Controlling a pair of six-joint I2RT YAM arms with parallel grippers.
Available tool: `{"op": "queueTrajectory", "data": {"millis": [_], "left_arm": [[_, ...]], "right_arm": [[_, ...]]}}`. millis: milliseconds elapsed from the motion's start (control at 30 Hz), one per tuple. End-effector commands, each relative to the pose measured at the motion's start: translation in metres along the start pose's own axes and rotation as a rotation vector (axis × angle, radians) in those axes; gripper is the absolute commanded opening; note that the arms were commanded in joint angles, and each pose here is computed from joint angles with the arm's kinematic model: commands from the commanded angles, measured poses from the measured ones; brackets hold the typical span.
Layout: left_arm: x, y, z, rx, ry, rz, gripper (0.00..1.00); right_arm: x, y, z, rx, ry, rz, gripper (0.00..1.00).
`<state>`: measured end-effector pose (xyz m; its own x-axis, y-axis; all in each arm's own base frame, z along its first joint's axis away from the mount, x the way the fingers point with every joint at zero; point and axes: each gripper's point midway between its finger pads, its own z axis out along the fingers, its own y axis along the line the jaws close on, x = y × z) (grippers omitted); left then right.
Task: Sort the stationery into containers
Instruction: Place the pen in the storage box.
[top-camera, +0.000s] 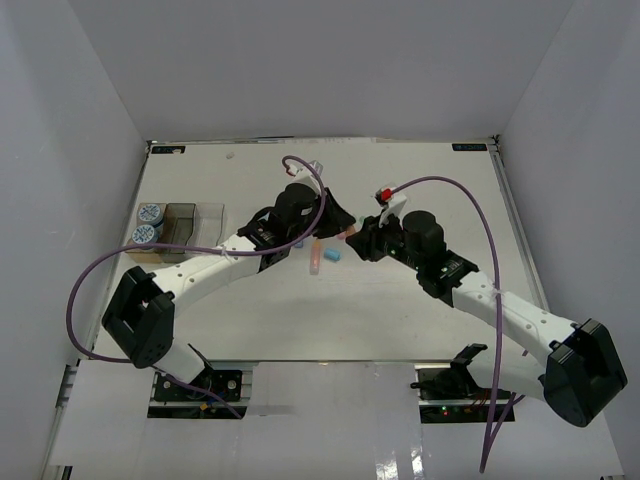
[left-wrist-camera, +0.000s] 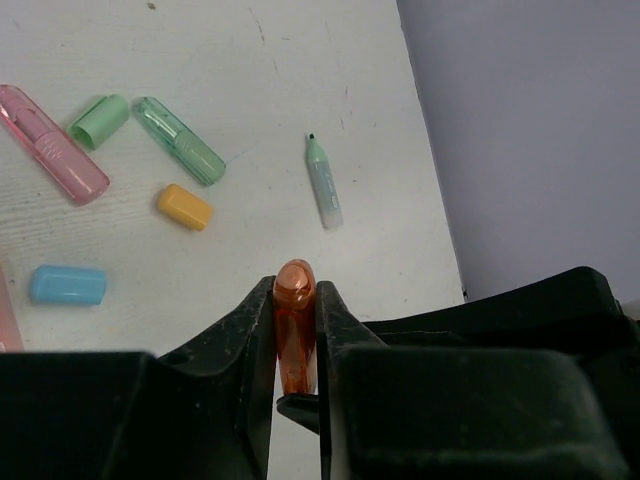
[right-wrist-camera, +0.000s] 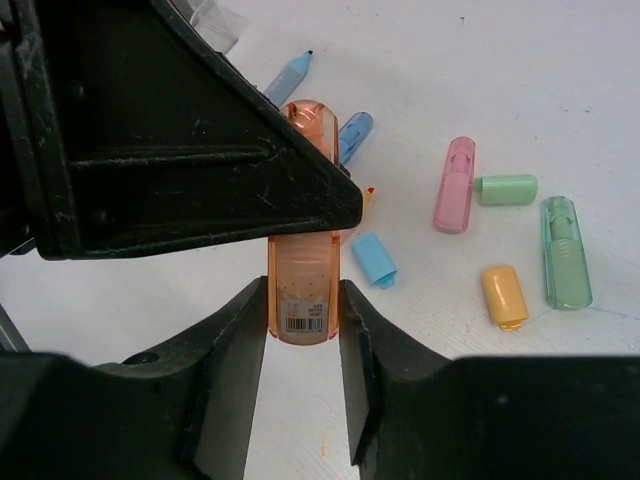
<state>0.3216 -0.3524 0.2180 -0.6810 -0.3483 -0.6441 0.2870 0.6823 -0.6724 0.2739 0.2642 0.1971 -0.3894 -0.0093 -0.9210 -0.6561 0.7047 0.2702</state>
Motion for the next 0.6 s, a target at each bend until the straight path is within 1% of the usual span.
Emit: {"op": "queueTrajectory", "data": {"millis": [0,33,67,100,167,200,233,267,300,333,367,400,433,467,500,533,567], "left_arm": [[-0.015,-0.014,-0.008,0.037,-0.036,0.019,0.19],[-0.015,-0.013,-0.009,0.036,-0.037,0.025,0.14],[-0.017,-0.015,-0.011,0.039,-0.045,0.030,0.12],[-0.016,-0.013,-0.012,0.035,-0.045,0.036,0.11],[-0.021,-0.005,-0.015,-0.009,-0.062,0.062,0.09],[-0.025,-0.001,-0.017,-0.031,-0.074,0.078,0.09],[-0.024,0.008,-0.020,-0.071,-0.065,0.096,0.09],[-0.034,0.023,-0.023,-0.130,-0.093,0.112,0.10],[-0.042,0.030,-0.029,-0.164,-0.105,0.150,0.11],[-0.049,0.055,-0.037,-0.246,-0.096,0.162,0.13],[-0.059,0.069,-0.044,-0.296,-0.109,0.177,0.14],[-0.071,0.082,-0.056,-0.345,-0.125,0.219,0.15],[-0.075,0.102,-0.067,-0.408,-0.106,0.228,0.15],[-0.095,0.128,-0.080,-0.481,-0.132,0.221,0.15],[-0.105,0.144,-0.093,-0.534,-0.133,0.269,0.15],[-0.110,0.159,-0.106,-0.594,-0.111,0.286,0.15],[-0.123,0.181,-0.121,-0.669,-0.120,0.284,0.15]], "right_arm": [[-0.021,0.011,0.000,-0.041,-0.084,-0.003,0.40],[-0.021,0.010,-0.001,-0.039,-0.085,-0.004,0.44],[-0.020,0.009,-0.001,-0.034,-0.083,-0.002,0.48],[-0.021,0.009,-0.002,-0.031,-0.085,-0.007,0.58],[-0.021,0.007,-0.004,-0.022,-0.081,-0.008,0.74],[-0.019,0.005,-0.006,-0.011,-0.075,-0.010,0.87],[-0.018,0.004,-0.008,-0.003,-0.069,-0.018,0.92],[-0.017,0.000,-0.009,0.018,-0.066,-0.022,0.96],[-0.013,-0.002,-0.013,0.033,-0.045,-0.026,0.97],[-0.012,-0.004,-0.015,0.045,-0.037,-0.045,0.95],[-0.011,-0.009,-0.019,0.069,-0.033,-0.053,0.93],[-0.003,-0.012,-0.022,0.083,0.000,-0.058,0.90],[0.000,-0.013,-0.024,0.085,0.011,-0.074,0.90],[0.000,-0.019,-0.028,0.124,0.012,-0.082,0.90],[0.002,-0.022,-0.030,0.132,0.020,-0.088,0.90],[0.008,-0.023,-0.032,0.138,0.036,-0.093,0.90],[0.011,-0.024,-0.034,0.137,0.042,-0.103,0.90]]}}
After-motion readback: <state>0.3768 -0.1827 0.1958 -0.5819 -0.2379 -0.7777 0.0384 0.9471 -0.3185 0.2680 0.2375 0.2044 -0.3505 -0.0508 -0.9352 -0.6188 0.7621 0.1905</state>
